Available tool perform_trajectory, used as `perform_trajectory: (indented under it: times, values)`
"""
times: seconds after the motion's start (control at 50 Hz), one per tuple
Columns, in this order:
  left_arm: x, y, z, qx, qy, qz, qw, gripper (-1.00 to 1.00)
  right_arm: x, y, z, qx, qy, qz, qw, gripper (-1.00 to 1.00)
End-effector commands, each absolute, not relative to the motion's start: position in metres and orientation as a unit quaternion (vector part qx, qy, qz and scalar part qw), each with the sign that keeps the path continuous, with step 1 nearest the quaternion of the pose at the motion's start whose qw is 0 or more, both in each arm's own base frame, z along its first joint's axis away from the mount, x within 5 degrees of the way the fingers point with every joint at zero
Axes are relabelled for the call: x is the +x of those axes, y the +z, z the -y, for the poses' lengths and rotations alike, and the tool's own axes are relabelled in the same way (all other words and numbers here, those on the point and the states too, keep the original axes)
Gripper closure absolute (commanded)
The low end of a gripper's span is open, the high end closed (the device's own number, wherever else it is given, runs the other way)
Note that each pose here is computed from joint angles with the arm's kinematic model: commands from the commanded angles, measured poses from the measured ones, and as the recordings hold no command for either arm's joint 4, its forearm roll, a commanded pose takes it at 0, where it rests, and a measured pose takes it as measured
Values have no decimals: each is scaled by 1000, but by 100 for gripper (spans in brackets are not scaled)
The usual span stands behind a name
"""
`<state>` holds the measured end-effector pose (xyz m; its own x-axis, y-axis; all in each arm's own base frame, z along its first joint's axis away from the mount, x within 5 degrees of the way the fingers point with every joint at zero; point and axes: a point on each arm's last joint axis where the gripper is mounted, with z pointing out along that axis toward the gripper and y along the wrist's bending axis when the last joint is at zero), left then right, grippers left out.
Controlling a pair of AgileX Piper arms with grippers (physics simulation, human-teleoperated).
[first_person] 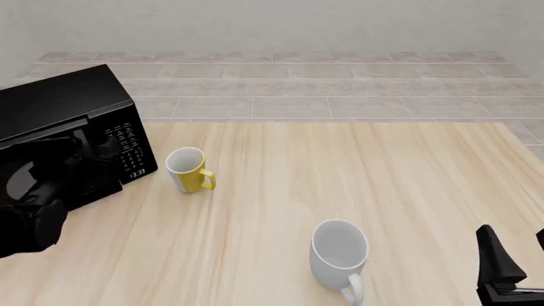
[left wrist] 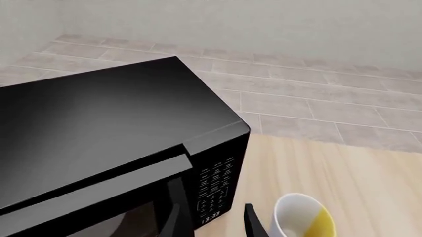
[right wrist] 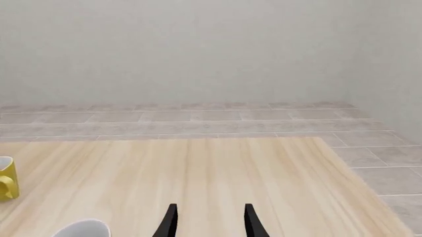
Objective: Close the microwave.
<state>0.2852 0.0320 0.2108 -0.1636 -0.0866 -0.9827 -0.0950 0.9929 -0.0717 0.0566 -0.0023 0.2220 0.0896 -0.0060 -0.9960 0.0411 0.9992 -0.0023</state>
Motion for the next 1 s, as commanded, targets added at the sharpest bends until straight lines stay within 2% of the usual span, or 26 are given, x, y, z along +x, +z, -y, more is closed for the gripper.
perform_trajectory:
  times: [0.02, 0.74, 1.0]
  values:
    - [290, 169, -38, -92, 10, -811, 578, -100, 56, 221, 2, 15, -15, -675, 738, -100]
    - [306, 160, -50, -110, 15, -817, 566, -100, 54, 226, 2, 9, -16, -673, 739, -100]
    - [285, 168, -37, -94, 8, -811, 577, -100, 54, 226, 2, 7, -16, -673, 739, -100]
